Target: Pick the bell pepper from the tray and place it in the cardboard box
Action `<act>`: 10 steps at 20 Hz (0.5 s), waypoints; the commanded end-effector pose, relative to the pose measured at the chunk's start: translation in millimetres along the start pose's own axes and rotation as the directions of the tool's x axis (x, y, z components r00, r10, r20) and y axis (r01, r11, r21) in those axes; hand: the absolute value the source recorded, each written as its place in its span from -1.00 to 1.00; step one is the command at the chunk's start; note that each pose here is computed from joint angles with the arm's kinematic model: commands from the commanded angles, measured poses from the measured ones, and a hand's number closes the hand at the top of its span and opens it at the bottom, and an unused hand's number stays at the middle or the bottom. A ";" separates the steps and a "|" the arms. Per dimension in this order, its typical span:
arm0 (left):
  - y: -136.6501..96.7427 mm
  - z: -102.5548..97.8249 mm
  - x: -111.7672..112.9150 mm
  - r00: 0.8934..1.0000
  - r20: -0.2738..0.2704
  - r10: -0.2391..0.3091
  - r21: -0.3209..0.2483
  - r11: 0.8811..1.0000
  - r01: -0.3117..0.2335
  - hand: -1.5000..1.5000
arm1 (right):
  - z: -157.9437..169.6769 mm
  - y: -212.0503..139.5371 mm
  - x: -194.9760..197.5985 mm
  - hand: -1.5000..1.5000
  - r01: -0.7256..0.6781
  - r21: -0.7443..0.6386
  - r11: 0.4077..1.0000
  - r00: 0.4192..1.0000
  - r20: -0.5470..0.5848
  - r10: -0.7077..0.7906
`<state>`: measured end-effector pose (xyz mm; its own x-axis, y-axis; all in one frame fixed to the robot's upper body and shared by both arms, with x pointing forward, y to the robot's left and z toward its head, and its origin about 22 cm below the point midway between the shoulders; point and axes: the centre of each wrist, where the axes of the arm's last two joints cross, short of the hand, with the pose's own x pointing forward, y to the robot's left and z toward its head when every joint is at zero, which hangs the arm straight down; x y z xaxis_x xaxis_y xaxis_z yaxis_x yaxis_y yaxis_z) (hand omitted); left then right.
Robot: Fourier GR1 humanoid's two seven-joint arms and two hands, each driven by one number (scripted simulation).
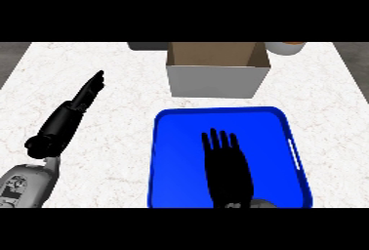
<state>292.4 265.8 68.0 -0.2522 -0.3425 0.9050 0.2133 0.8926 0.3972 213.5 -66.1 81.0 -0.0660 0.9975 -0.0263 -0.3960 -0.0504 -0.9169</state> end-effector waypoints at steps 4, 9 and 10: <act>-7.0 7.8 8.2 1.000 -0.001 -0.008 -0.003 1.000 0.008 0.00 | -1.1 15.9 -9.0 -1.00 -0.023 0.071 0.997 0.994 -0.102 0.030; 2.4 14.3 -7.8 1.000 0.005 -0.007 0.001 1.000 0.007 0.00 | -18.1 27.0 1.3 -1.00 -0.051 0.054 0.997 0.986 -0.159 0.059; 5.3 17.0 -2.3 1.000 -0.006 0.000 -0.004 1.000 0.000 0.00 | -5.1 18.7 -6.8 -1.00 -0.043 0.054 0.998 0.985 -0.167 0.052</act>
<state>284.2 272.6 67.4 -0.2526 -0.3423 0.9050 0.2161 0.8917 0.3976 219.2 -70.7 59.7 -0.0187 0.9974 -0.0703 -0.4285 -0.0715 -0.9007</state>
